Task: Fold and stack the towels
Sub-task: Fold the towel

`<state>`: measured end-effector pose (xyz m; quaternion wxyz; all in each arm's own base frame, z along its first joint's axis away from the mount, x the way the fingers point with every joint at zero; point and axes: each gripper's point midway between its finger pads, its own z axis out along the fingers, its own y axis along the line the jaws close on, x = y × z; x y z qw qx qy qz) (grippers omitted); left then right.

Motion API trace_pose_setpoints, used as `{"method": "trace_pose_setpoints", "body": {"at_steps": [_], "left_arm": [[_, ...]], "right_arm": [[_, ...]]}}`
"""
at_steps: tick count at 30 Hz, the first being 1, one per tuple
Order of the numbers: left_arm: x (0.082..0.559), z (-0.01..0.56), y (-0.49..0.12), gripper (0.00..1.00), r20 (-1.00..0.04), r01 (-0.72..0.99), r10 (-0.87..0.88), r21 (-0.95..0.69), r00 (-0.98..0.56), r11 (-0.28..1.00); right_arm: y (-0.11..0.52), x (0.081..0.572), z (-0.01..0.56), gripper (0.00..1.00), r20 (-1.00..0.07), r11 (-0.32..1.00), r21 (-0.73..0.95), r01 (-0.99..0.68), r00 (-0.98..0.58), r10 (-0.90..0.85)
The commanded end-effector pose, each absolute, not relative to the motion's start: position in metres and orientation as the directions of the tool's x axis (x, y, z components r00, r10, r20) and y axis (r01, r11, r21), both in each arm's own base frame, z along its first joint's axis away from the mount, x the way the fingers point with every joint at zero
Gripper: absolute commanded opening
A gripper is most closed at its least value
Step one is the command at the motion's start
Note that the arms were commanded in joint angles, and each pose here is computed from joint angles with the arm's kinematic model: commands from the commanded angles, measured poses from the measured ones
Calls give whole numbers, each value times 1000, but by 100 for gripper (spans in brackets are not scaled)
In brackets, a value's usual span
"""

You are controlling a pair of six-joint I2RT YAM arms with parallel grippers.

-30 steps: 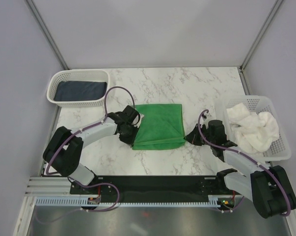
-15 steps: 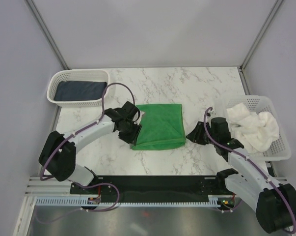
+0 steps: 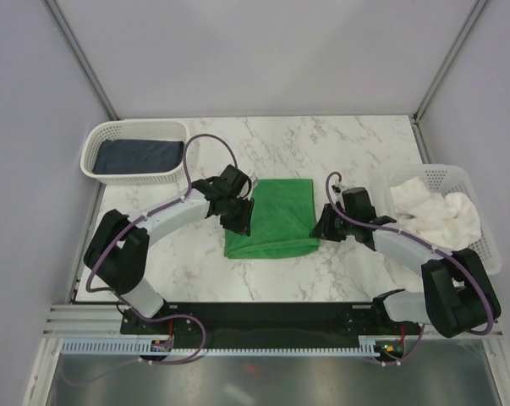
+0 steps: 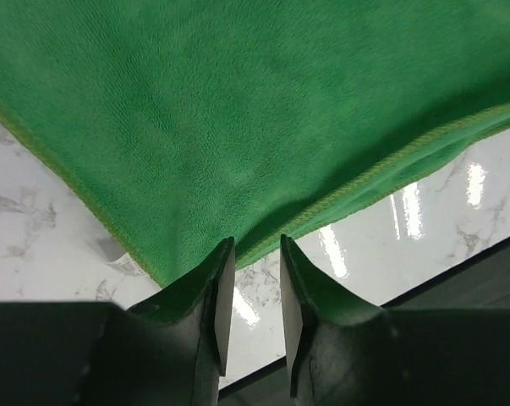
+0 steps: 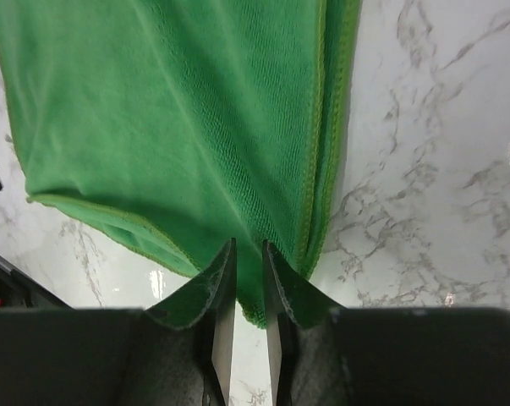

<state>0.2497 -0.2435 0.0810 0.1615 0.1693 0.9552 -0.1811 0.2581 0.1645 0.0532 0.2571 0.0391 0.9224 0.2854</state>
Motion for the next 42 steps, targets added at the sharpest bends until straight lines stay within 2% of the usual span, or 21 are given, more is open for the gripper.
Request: {"method": "trace_pose_setpoints", "body": {"at_steps": [1,5,12,19,24,28,31,35,39,42], "left_arm": [[239,61,-254,34,-311,312,204,-350,-928,884],[220,58,-250,33,-298,315,214,-351,-930,882],[200,69,-247,34,-305,334,223,-383,-926,861],[235,85,-266,34,-394,344,186,-380,-900,859],[230,57,-273,33,-321,285,158,-400,-934,871],[210,43,-264,33,-292,267,159,-378,-943,887],[205,42,-261,34,-288,260,155,-376,-945,889],[214,60,-269,34,-329,279,149,-393,-932,876],[241,97,-273,36,-418,309,143,-362,-897,879],[254,92,-260,37,-407,274,127,-327,-905,904]], "right_arm": [[173,252,52,25,-467,822,553,-136,-868,170],[151,226,42,26,-463,869,484,-105,-873,152],[154,233,65,28,-509,857,499,-129,-844,169],[188,259,99,28,-557,771,590,-242,-812,172],[197,257,74,28,-480,758,619,-206,-863,158],[177,229,35,29,-408,813,572,-112,-898,163],[169,229,37,30,-437,830,549,-96,-880,187],[174,243,62,31,-487,819,556,-139,-853,186],[179,257,86,33,-525,814,554,-173,-832,181],[185,260,84,33,-510,801,571,-180,-842,175]]}}
